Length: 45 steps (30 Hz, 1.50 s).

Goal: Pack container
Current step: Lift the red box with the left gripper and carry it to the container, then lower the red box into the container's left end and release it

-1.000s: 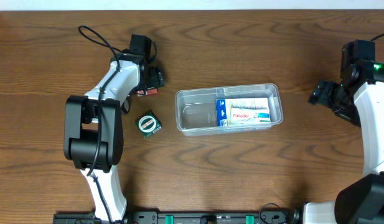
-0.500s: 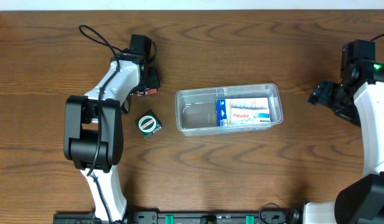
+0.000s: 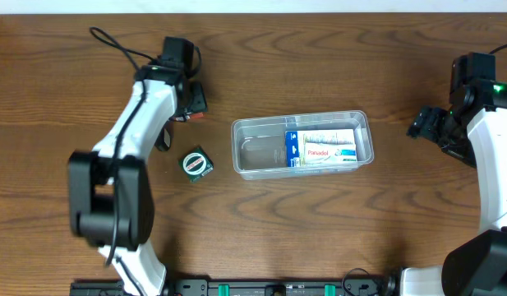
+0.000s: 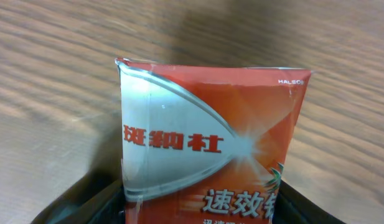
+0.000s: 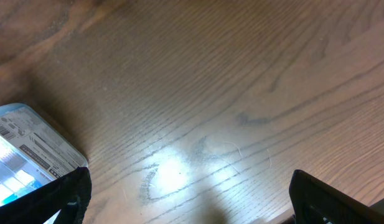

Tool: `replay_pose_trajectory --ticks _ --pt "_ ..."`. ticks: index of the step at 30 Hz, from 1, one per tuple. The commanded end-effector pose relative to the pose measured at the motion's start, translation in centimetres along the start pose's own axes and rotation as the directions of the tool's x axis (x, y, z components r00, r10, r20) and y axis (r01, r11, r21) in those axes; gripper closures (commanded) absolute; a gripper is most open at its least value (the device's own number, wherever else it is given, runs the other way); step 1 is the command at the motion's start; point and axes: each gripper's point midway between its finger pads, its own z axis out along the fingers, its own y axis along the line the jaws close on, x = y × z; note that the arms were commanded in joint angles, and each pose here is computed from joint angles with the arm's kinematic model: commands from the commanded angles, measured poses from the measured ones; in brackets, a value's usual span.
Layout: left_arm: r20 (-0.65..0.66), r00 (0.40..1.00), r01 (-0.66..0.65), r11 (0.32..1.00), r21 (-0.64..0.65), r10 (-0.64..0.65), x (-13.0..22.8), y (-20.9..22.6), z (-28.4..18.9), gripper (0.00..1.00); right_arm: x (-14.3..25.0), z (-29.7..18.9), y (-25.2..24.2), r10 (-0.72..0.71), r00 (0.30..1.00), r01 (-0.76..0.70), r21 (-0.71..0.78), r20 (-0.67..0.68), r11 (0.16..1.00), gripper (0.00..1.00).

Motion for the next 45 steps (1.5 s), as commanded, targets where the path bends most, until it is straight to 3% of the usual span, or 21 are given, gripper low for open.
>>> replay_pose_trajectory --ticks 1,10,14,21,31,45 --pt "0.056 0.998 -0.011 0.997 0.079 0.007 -0.8 -1.0 -4.5 0.37 0.0 0.0 -0.3 0.011 1.0 -0.011 0.007 0.003 1.0 0.01" --pt "0.01 0.997 -0.076 0.923 0.378 0.078 3.0 -5.9 -12.2 0.38 0.0 0.0 -0.3 0.011 1.0 -0.011 0.007 0.003 1.0 0.01" --pt "-0.033 0.988 -0.121 0.89 0.441 0.151 5.6 -7.2 -14.2 0.37 0.0 0.0 -0.3 0.011 1.0 -0.011 0.007 0.003 1.0 0.01" --pt "-0.117 0.957 -0.187 0.874 0.449 0.265 10.0 -9.0 -15.0 0.38 0.0 0.0 -0.3 0.011 1.0 -0.011 0.007 0.003 1.0 0.01" --pt "-0.065 0.906 -0.348 0.822 0.451 0.418 13.4 -13.2 -15.6 0.38 0.0 0.0 -0.3 0.011 1.0 -0.011 0.007 0.003 1.0 0.01" --pt "-0.042 0.94 -0.315 0.912 0.262 0.337 14.2 -15.5 -12.3 0.39 0.0 0.0 -0.3 0.011 1.0 -0.011 0.007 0.003 1.0 0.01"
